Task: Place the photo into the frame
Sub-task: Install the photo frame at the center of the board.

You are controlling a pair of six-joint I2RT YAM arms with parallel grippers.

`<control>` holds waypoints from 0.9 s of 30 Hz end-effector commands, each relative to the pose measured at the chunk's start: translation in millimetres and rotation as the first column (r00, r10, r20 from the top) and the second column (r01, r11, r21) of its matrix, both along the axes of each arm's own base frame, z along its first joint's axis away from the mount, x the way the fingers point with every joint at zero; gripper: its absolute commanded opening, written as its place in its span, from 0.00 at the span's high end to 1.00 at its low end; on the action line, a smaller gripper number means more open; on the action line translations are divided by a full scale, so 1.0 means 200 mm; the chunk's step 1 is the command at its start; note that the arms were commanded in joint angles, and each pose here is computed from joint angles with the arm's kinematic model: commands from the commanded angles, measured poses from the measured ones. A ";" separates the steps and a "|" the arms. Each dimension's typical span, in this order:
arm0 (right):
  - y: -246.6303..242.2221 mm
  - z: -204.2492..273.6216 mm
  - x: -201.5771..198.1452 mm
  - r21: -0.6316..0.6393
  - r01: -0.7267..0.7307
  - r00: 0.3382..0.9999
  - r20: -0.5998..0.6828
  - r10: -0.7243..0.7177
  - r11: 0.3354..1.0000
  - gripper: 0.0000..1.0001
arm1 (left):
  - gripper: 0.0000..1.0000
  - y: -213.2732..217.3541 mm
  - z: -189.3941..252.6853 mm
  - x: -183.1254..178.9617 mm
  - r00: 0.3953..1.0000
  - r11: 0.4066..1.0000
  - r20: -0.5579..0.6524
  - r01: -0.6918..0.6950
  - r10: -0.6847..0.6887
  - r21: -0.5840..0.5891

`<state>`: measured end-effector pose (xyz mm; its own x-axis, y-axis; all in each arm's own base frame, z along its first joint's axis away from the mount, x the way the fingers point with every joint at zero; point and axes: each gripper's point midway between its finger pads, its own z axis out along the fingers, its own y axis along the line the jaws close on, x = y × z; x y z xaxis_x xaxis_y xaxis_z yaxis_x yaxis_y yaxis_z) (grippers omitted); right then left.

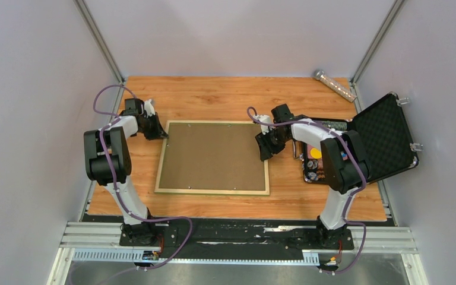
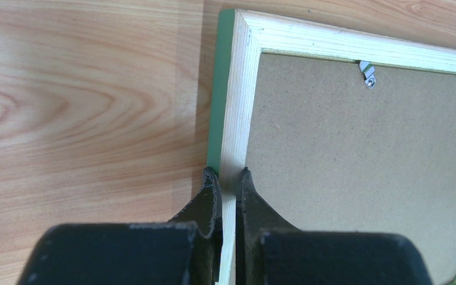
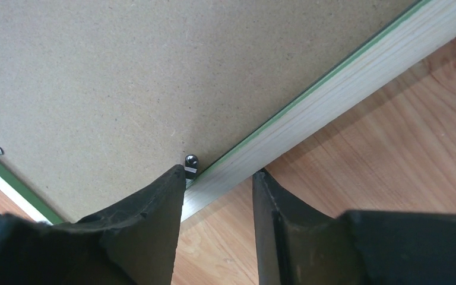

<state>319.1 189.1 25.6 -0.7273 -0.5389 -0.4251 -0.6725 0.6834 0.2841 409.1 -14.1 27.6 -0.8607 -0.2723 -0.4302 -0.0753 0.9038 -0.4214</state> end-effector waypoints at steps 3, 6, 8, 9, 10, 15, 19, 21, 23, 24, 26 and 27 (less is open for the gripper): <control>0.03 -0.01 -0.02 0.002 -0.031 0.999 0.020 0.031 1.000 0.63 | 1.00 -0.06 -0.13 -0.23 0.980 0.998 -0.197 -0.016 0.004 -0.059; 0.03 0.00 -0.01 -0.005 -0.039 0.999 0.033 0.039 0.999 0.68 | 1.00 -0.06 -0.13 -0.23 0.980 0.998 -0.199 -0.016 0.004 -0.059; 0.03 0.00 0.00 -0.008 -0.044 0.998 0.043 0.045 0.999 0.71 | 1.00 -0.06 -0.13 -0.23 0.980 0.998 -0.199 -0.016 0.004 -0.059; 0.03 0.01 0.00 -0.008 -0.046 0.998 0.048 0.046 0.999 0.73 | 1.00 -0.06 -0.13 -0.23 0.980 0.998 -0.199 -0.016 0.003 -0.060; 0.03 0.01 0.00 -0.008 -0.052 0.997 0.052 0.053 0.999 0.75 | 1.00 -0.06 -0.14 -0.23 0.980 0.998 -0.199 -0.016 0.004 -0.060; 0.04 0.03 0.03 0.001 -0.118 0.989 0.091 0.118 0.993 0.87 | 1.00 -0.06 -0.13 -0.22 0.980 0.998 -0.197 -0.014 0.003 -0.056; 0.05 0.05 0.06 -0.007 -0.150 0.981 0.123 0.149 0.989 0.90 | 1.00 -0.05 -0.13 -0.22 0.982 0.999 -0.190 -0.012 0.002 -0.049; 0.04 0.05 0.09 -0.011 -0.129 0.984 0.124 0.129 0.992 0.88 | 1.00 -0.05 -0.12 -0.22 0.983 0.999 -0.185 -0.009 -0.001 -0.054; 0.04 0.06 0.12 -0.010 -0.094 0.989 0.118 0.095 0.996 0.87 | 0.96 -0.07 -0.10 -0.21 0.984 0.997 -0.177 -0.003 -0.010 -0.073; 0.03 0.05 0.14 -0.010 -0.072 0.991 0.112 0.072 0.997 0.87 | 0.94 -0.09 -0.09 -0.20 0.985 0.996 -0.171 0.005 -0.021 -0.094; 0.01 0.05 0.18 -0.012 -0.013 0.995 0.098 0.014 1.000 0.88 | 0.89 -0.12 -0.08 -0.19 0.986 0.992 -0.162 0.019 -0.040 -0.129; 0.00 0.05 0.20 -0.013 0.013 0.995 0.094 -0.012 1.000 0.88 | 0.85 -0.13 -0.08 -0.18 0.986 0.990 -0.160 0.027 -0.049 -0.137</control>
